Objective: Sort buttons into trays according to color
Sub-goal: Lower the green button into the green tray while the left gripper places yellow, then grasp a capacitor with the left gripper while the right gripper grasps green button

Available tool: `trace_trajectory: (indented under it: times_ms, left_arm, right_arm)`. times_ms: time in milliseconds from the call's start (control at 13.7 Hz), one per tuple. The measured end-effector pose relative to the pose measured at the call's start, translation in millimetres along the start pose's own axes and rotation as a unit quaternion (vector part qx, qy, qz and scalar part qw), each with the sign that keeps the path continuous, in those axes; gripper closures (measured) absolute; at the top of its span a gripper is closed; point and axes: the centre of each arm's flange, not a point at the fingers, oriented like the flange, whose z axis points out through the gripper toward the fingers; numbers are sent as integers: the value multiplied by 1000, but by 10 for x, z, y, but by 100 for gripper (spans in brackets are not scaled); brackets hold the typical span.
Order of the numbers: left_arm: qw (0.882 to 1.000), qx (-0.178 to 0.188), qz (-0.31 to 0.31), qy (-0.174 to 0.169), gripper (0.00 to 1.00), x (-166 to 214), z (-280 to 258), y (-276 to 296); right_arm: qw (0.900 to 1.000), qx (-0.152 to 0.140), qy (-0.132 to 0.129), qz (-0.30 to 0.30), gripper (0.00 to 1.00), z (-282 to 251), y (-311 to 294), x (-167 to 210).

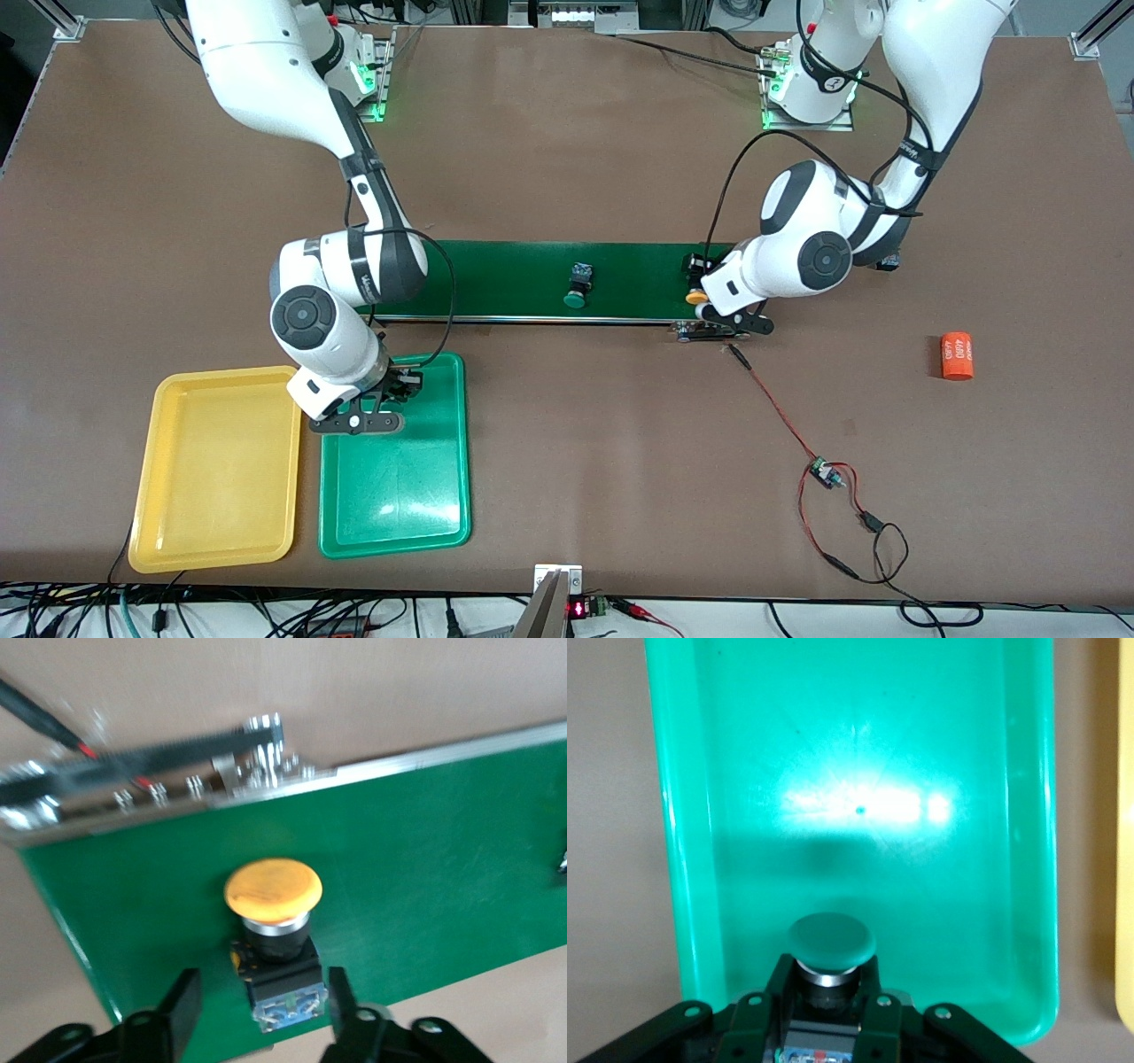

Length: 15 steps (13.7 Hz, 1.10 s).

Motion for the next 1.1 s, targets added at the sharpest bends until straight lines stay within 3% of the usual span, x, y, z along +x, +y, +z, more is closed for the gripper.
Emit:
trace_trajectory:
  times_ms: [146,220,439,659,805,951,1098]
  left_arm:
    - [1000,1,-9,20,6,33,-374,-87]
    - [1000,4,-17,25,0,37,-593,-167]
    - [996,35,-66,50,0,81,-1246,-855]
    - [986,120,-89,68,0,82,-1570,-1646]
    - [980,172,-72,69,0,68,-1626,-1911]
    - [975,204,-38,82,0,93,-1691,-2209]
    - [973,211,-7,93,0,126,-1660,-2680]
  right_arm:
    - [1000,-3,11,-26,67,134,100,49]
    - [999,-5,21,-43,67,214,188,88]
    - [997,-11,29,-69,67,414,359,129]
    - [995,-14,27,-97,67,451,459,148]
    - [995,-15,26,-99,65,469,481,152]
    - [994,-14,29,-100,44,454,464,162]
    - [994,-13,32,-101,23,425,442,178]
